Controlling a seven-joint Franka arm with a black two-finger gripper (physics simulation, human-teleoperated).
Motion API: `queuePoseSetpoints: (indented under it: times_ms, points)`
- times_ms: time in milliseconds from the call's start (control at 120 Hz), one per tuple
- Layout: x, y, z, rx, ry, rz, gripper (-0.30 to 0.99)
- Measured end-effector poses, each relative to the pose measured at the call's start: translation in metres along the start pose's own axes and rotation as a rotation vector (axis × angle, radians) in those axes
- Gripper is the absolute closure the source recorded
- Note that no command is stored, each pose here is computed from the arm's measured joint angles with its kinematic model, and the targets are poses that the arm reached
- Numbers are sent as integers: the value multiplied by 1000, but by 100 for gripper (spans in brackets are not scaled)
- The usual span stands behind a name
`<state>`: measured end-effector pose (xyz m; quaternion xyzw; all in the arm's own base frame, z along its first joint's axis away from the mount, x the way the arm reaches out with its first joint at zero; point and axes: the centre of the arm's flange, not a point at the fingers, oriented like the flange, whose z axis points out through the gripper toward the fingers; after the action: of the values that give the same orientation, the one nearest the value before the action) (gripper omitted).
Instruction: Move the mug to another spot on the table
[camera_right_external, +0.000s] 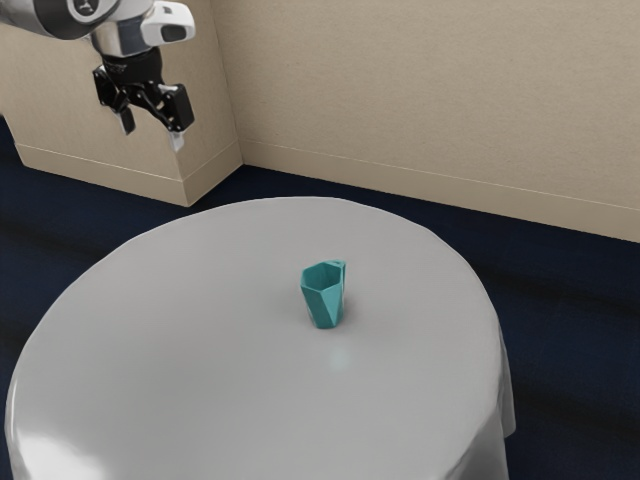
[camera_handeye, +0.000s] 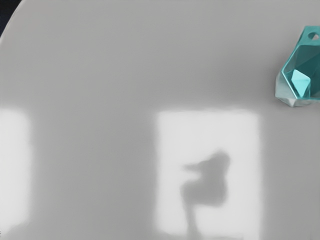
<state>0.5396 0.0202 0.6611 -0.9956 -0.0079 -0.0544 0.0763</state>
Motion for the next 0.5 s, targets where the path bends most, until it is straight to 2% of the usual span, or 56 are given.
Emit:
queuePoseSetpoints:
  times_ms: [108,192,292,400,500]
  points:
    - [1,-12,4,1,-2,-23,0]
    - [13,-9,26,-5,-30,-20,0]
    - [40,8,69,-82,-87,-19,0]
    - [70,65,113,-126,-117,44,0]
    - [84,123,143,-160,-110,95,0]
